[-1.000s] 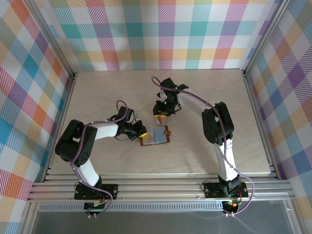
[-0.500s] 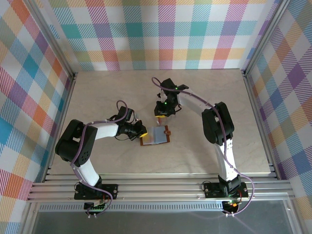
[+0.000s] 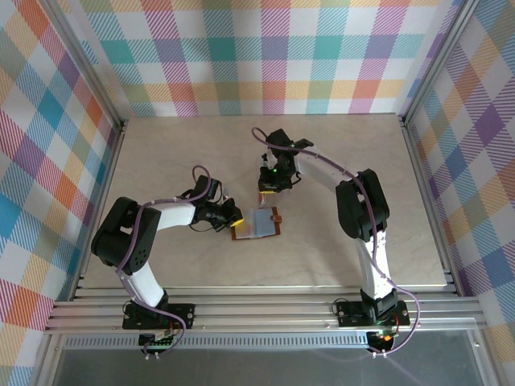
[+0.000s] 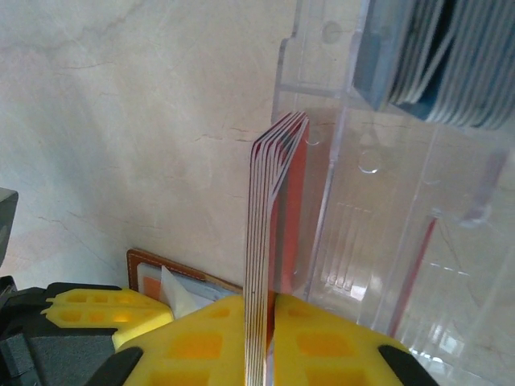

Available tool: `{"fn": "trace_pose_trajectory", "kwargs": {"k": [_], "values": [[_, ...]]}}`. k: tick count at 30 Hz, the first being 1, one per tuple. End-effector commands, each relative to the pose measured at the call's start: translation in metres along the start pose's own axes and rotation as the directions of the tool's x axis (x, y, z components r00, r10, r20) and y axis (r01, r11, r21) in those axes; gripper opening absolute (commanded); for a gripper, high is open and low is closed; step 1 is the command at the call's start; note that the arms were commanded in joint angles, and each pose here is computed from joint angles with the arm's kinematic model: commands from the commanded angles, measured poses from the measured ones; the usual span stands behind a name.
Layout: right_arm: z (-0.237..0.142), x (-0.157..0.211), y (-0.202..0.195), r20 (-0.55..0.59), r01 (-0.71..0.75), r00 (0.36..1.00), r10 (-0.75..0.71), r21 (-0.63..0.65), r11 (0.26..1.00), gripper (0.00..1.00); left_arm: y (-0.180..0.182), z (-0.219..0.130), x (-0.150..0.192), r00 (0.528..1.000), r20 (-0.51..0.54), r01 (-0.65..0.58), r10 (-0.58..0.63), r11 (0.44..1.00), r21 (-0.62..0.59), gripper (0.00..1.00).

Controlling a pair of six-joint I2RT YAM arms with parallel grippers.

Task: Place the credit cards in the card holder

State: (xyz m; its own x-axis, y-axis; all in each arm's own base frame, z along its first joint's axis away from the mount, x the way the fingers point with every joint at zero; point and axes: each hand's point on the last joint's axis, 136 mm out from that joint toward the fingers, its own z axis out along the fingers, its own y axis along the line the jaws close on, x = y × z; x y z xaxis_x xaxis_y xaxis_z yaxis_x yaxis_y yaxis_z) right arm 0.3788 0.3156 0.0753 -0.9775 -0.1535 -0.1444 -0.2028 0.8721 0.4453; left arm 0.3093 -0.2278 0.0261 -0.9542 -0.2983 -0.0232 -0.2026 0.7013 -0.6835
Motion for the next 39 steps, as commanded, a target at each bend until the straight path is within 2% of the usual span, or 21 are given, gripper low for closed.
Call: {"fn": "trace_pose_trajectory", "kwargs": {"k": [1,9,21,28,34,39], "values": [[-0.022,0.004,0.008,0.016,0.005,1.0,-0.005,0.001,1.0,0.12,0.055,0.01,0.029,0.992,-0.081,0.083,-0.1,0.979,-0.186,0.0],[-0.028,0.003,0.001,0.031,0.008,0.999,-0.01,0.057,0.998,0.0,0.053,0.009,0.029,0.992,-0.08,0.08,-0.096,0.98,-0.181,0.0],[-0.024,0.008,0.0,-0.003,0.038,0.999,-0.038,0.05,0.998,0.0,0.007,-0.012,0.026,0.998,-0.056,0.019,-0.02,1.0,-0.012,0.0],[-0.02,0.013,0.0,-0.022,0.053,0.998,-0.052,0.04,0.998,0.0,-0.022,-0.038,0.02,1.0,0.018,-0.025,0.024,0.998,0.061,0.07],[-0.02,0.013,0.001,-0.016,0.064,0.998,-0.064,0.029,0.998,0.0,-0.046,-0.054,0.005,0.997,0.072,-0.001,-0.006,0.995,0.099,0.08],[-0.021,0.014,0.002,-0.021,0.066,0.998,-0.066,0.024,0.998,0.0,-0.076,-0.046,-0.023,0.991,0.112,0.05,-0.074,0.978,0.202,0.06]]}}
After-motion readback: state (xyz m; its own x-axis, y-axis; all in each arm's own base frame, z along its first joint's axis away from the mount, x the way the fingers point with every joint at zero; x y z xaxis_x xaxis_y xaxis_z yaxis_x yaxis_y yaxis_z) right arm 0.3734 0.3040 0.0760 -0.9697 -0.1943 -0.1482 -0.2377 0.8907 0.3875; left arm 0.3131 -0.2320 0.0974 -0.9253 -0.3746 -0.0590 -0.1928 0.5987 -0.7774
